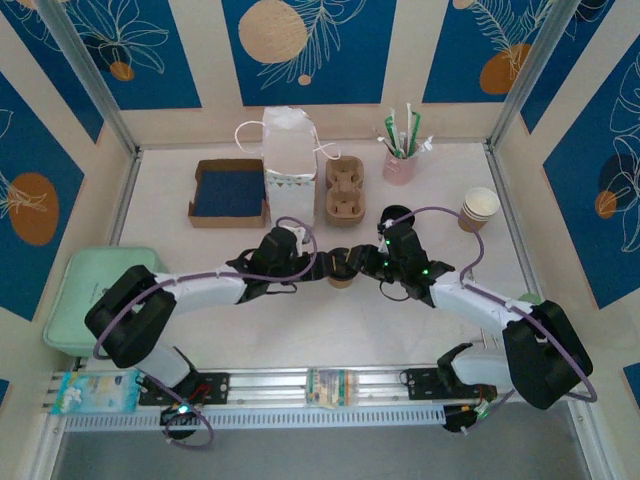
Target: Pack the takeout coffee
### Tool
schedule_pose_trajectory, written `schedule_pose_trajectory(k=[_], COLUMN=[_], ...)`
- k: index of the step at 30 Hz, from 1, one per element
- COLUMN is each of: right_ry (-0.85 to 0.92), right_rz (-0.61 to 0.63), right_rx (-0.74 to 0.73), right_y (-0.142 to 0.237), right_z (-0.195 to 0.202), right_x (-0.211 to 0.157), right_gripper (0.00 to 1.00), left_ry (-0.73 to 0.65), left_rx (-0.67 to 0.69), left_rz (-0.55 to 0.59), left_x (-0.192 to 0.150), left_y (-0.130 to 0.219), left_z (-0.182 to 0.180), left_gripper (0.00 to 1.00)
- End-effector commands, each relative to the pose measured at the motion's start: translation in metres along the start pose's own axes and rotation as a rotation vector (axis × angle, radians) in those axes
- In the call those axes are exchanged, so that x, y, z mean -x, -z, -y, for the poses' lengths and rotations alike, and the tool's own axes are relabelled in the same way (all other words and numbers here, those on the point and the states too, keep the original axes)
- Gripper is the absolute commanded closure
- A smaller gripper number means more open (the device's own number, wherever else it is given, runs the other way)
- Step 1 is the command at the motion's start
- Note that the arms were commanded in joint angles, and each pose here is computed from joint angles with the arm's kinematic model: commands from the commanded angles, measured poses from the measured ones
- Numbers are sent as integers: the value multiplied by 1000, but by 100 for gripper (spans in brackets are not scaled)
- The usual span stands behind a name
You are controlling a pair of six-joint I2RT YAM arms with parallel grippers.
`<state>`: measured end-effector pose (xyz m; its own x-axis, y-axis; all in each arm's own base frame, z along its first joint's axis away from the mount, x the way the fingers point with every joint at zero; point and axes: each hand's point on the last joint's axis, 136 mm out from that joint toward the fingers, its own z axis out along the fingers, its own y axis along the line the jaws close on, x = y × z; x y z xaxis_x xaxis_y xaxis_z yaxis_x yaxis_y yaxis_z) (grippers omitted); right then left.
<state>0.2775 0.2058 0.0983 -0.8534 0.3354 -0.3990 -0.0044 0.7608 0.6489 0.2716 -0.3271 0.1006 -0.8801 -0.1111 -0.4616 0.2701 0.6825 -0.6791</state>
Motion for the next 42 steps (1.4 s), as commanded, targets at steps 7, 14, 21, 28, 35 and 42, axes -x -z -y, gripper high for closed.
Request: schedule_pose_trajectory(k=[7, 14, 21, 28, 35, 42], right_ry=[-21, -1, 32, 78, 120, 163], right_rz=[-251, -235, -207, -181, -150, -134], right_rx=[-299, -284, -271, -300, -312, -311], right_y=[11, 16, 24, 34, 48, 63], right_z=[72, 59, 43, 32, 15, -16], right_x=[-66, -55, -39, -20, -1, 17], right_gripper=[53, 49, 42, 30, 19, 1], left_ry=[-6, -20, -30, -29, -34, -34], left_rx=[219, 186, 153, 101, 15, -12], left_rz=[-160, -150, -128, -99, -39, 45], left_x=[-24, -5, 13, 33, 58, 80], left_y=[-9, -14, -15, -9, 9, 45], left_z=[-51, -38, -23, -4, 31, 46], left_gripper=[41, 38, 34, 19, 11, 8])
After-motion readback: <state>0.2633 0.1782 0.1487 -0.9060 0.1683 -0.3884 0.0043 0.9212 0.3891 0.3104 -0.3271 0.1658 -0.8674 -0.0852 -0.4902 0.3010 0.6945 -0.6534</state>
